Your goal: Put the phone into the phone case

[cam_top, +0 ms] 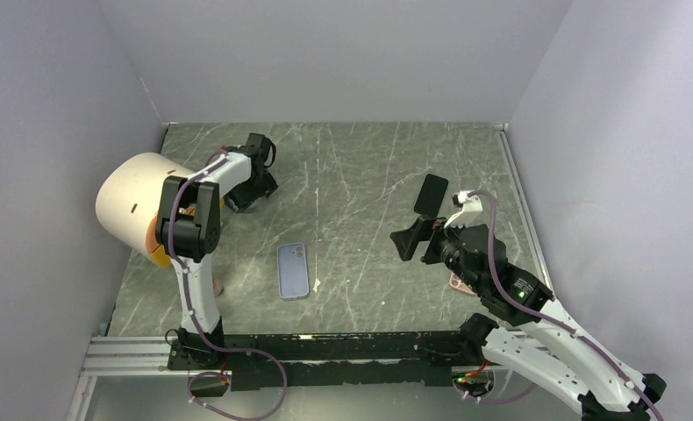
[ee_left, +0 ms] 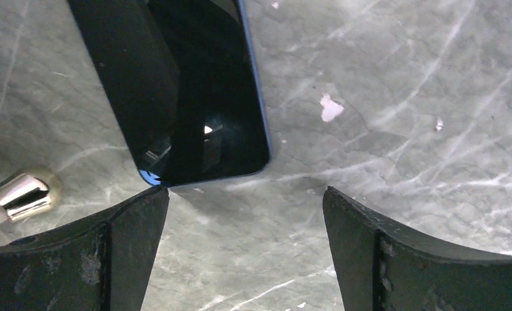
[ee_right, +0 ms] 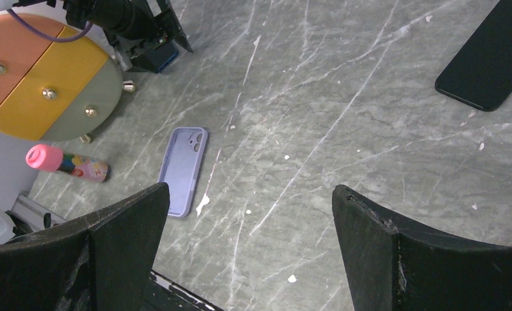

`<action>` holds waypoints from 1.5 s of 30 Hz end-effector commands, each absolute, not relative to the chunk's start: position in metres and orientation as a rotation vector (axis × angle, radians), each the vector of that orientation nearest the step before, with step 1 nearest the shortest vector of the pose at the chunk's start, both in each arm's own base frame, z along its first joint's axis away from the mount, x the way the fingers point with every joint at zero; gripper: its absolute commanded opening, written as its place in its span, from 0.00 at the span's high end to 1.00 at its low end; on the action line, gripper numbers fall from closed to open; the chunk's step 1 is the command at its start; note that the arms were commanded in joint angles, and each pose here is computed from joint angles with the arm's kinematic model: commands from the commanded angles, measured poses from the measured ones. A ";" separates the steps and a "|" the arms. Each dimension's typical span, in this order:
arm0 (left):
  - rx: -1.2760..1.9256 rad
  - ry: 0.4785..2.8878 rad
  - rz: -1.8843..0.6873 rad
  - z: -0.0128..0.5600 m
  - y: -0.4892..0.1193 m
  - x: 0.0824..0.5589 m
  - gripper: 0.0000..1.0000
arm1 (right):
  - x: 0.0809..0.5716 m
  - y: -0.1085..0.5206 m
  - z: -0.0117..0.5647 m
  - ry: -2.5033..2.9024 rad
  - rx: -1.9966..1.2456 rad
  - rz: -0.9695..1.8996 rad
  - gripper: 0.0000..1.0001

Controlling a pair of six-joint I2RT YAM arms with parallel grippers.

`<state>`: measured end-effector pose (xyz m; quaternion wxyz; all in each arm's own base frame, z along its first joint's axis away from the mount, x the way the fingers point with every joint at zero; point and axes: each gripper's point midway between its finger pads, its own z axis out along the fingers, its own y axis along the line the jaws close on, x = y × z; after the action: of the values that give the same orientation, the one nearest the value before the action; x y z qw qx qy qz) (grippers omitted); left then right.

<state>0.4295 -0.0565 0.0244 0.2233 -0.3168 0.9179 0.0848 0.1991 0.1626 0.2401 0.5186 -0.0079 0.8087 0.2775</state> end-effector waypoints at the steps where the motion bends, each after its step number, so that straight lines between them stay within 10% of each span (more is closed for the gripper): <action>1: -0.934 2.465 0.280 0.043 -0.046 0.430 0.06 | 0.200 0.159 0.242 1.926 -0.002 0.658 0.01; 45: -1.063 2.450 0.303 -0.004 -0.038 0.440 0.17 | 0.198 0.145 0.227 1.950 0.041 0.596 0.01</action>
<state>0.4433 -0.0282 0.0220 0.2553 -0.3946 0.8748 0.1180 0.1973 0.1487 0.2273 0.5183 0.0045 0.8176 0.2506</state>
